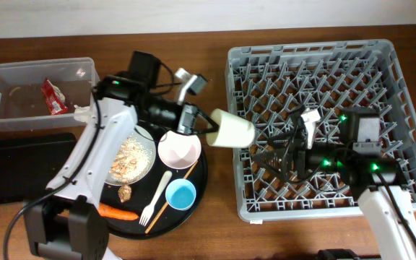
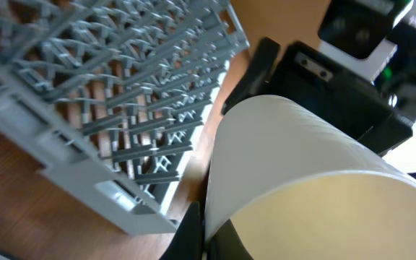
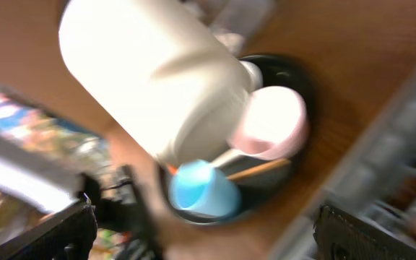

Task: Sort waste into correct bins and load items into the dishwasher rack
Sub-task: 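Grasp the cream cup from the pink cup with the left gripper, then hand the cream cup from the left gripper to the right gripper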

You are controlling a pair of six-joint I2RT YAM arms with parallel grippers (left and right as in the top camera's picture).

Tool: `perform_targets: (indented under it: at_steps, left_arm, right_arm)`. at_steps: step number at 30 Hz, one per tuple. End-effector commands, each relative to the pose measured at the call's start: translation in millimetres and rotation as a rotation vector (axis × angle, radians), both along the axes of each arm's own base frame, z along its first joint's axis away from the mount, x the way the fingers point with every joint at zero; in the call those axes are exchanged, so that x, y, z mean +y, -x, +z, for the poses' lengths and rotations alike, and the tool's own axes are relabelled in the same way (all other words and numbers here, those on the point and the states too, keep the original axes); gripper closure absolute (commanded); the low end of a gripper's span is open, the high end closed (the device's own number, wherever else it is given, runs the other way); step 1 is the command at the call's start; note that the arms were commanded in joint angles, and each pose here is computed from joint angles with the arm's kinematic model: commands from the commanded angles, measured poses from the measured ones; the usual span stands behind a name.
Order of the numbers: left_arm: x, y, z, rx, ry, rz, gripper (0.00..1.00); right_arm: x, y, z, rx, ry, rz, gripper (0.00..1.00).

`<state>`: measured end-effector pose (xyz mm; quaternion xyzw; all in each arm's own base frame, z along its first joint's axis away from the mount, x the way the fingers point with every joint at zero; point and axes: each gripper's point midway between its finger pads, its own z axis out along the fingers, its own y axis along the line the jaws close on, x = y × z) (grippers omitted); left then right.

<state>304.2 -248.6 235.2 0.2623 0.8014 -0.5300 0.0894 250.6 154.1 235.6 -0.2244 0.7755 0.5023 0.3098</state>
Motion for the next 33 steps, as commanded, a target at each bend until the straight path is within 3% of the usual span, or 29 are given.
perform_targets:
  at_steps: [1, 8, 20, 23, 26, 29, 33]
  left_arm:
    - [-11.6, 11.3, 17.8, -0.068, 0.062, -0.064, 1.0]
    - [-20.4, 24.1, 46.0, -0.026, 0.231, -0.121, 1.0]
    - [-39.1, 40.7, 36.4, -0.03, 0.174, -0.175, 1.0]
    - [-38.9, 40.1, 35.0, -0.033, 0.166, -0.173, 1.0]
    - [-39.3, 38.7, 35.4, -0.044, 0.169, -0.173, 1.0]
    - [-39.7, 35.8, 34.0, -0.065, 0.162, -0.17, 0.99]
    - [-35.2, 26.2, 17.3, -0.088, 0.058, -0.129, 0.77]
  right_arm:
    - [13.4, 18.3, 39.1, -0.108, -0.2, 0.19, 0.02]
    - [12.1, 10.0, 34.5, -0.137, -0.159, 0.162, 0.01]
    - [12.0, 6.2, 38.3, -0.189, -0.154, 0.167, 0.03]
    - [12.1, 5.7, 39.9, -0.203, -0.156, 0.171, 0.18]
    - [12.2, 5.7, 39.9, -0.203, -0.156, 0.171, 0.41]
    - [12.2, 6.1, 40.3, -0.203, -0.159, 0.173, 0.41]
    - [12.1, 5.5, 39.5, -0.189, -0.157, 0.166, 0.44]
